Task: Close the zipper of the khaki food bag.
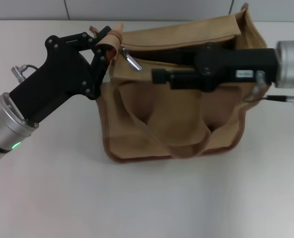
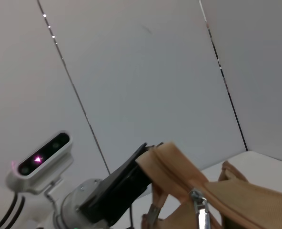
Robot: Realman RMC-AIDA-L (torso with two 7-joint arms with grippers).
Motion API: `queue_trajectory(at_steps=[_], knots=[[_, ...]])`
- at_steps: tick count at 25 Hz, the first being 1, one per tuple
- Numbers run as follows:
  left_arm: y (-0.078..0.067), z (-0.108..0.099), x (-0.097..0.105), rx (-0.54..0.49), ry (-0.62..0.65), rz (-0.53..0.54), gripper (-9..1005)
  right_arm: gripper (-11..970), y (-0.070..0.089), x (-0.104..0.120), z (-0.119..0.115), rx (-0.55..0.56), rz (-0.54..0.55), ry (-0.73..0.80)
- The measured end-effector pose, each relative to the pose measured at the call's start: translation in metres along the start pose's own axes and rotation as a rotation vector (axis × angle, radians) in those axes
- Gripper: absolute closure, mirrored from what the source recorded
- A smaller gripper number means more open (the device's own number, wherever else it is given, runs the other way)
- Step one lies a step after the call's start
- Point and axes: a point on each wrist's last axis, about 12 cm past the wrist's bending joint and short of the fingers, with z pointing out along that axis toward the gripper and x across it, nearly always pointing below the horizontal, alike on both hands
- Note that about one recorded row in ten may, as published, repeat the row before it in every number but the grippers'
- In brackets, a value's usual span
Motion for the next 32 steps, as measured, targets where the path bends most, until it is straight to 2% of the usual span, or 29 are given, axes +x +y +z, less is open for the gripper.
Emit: queue_trajectory(at_steps=[1,9,14,24,28,30,31,32], knots=[[0.000,0.001,0.000,0.001,-0.001,0.000,935,311,0.004,0.001,-0.008,-0.002,-0.014,-0.001],[0.001,0.004,0.000,0.005,-0.002,-0.003,932,311,0.019,0.000,-0.027,-0.044,-0.058,-0.030],[0.000,0.006,0.001,0.011,-0.007,-0.008,929,311,0.019,-0.004,-0.030,-0.034,-0.070,-0.049],[-0.002,0.007,-0.001,0.027,-0.020,-0.013,925,310,0.013,-0.023,-0.021,-0.020,-0.120,-0.059],[-0.002,0.006,-0.001,0.030,-0.025,-0.014,923,310,0.017,-0.035,-0.024,-0.070,-0.072,-0.059],[-0.003,0.006,-0.002,0.032,-0.029,-0.014,922,310,0.019,-0.055,-0.033,-0.144,0.032,-0.003],[-0.003,0.006,-0.002,0.032,-0.029,-0.014,921,310,0.019,-0.055,-0.033,-0.144,0.032,-0.003],[-0.003,0.006,-0.002,0.033,-0.031,-0.014,921,310,0.018,-0.063,-0.036,-0.168,0.076,0.020]])
